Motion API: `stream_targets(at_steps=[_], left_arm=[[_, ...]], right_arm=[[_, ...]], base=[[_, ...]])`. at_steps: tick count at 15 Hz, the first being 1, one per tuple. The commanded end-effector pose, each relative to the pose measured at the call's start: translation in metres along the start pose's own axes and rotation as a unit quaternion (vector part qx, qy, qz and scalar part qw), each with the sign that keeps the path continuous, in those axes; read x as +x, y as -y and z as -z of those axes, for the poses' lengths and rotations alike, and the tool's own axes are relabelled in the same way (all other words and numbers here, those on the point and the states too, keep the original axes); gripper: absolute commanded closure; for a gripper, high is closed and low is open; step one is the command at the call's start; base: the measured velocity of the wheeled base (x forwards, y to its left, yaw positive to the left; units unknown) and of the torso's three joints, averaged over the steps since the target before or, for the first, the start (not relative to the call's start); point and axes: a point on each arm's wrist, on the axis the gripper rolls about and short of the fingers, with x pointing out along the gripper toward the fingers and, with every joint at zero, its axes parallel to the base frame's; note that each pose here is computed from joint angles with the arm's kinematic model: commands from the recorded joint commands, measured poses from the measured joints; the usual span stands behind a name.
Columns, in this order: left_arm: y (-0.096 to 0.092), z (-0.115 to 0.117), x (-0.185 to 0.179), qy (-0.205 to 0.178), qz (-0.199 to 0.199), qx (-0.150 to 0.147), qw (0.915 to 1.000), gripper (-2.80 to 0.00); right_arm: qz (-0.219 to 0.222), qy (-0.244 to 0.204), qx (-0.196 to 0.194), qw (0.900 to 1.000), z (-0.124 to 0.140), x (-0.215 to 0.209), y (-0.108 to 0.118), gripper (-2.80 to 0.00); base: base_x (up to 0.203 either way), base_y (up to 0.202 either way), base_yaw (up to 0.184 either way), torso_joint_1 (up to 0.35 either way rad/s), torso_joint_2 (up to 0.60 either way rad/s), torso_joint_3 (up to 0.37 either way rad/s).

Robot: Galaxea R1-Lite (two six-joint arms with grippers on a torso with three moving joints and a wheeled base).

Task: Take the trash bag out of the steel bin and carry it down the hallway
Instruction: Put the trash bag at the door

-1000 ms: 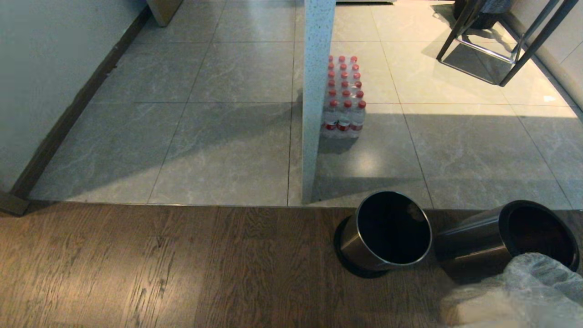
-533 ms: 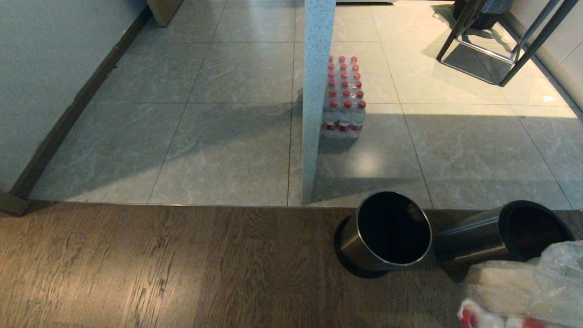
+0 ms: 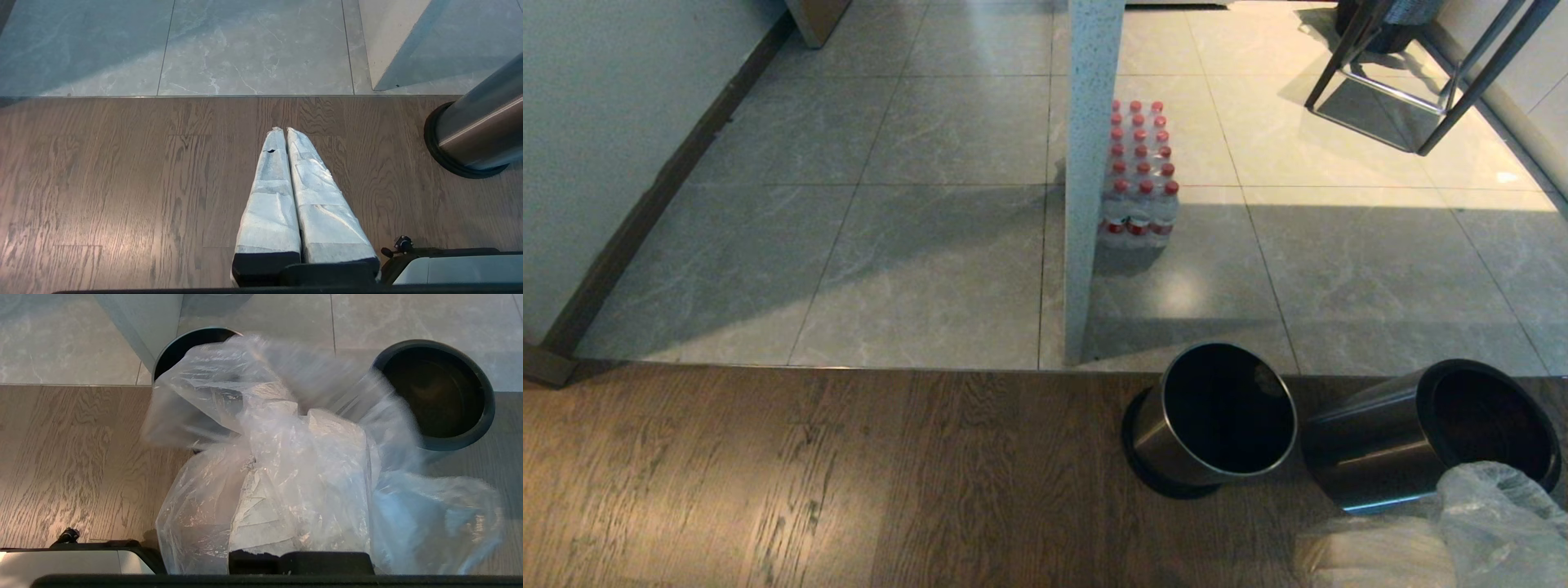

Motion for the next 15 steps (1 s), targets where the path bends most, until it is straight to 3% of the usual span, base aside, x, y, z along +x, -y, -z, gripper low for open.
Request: stream_targets(at_steps=[1,9,15], left_arm=[[0.0,0.0,0.0,0.0,0.0,0.0,1.0,0.0],[0.0,-0.0001,-0.0001,0.001,0.0,0.001,1.0,0.0],[0.0,-0.0001,0.0,0.001,0.0,-0.002,1.0,0.0]], right_arm=[[0.0,-0.003,0.0,1.0,0.0005,0.0004,0.0,0.0],[0.0,-0.003,0.0,1.0,0.0005,0.0004,0.0,0.0],[0.0,-0.003,0.0,1.0,0.0005,0.0004,0.0,0.0]], base=[[0.0,0.0,0.0,0.0,0.0,0.0],[0.0,0.0,0.0,0.0,0.0,0.0],[0.0,0.0,0.0,0.004,0.0,0.16]])
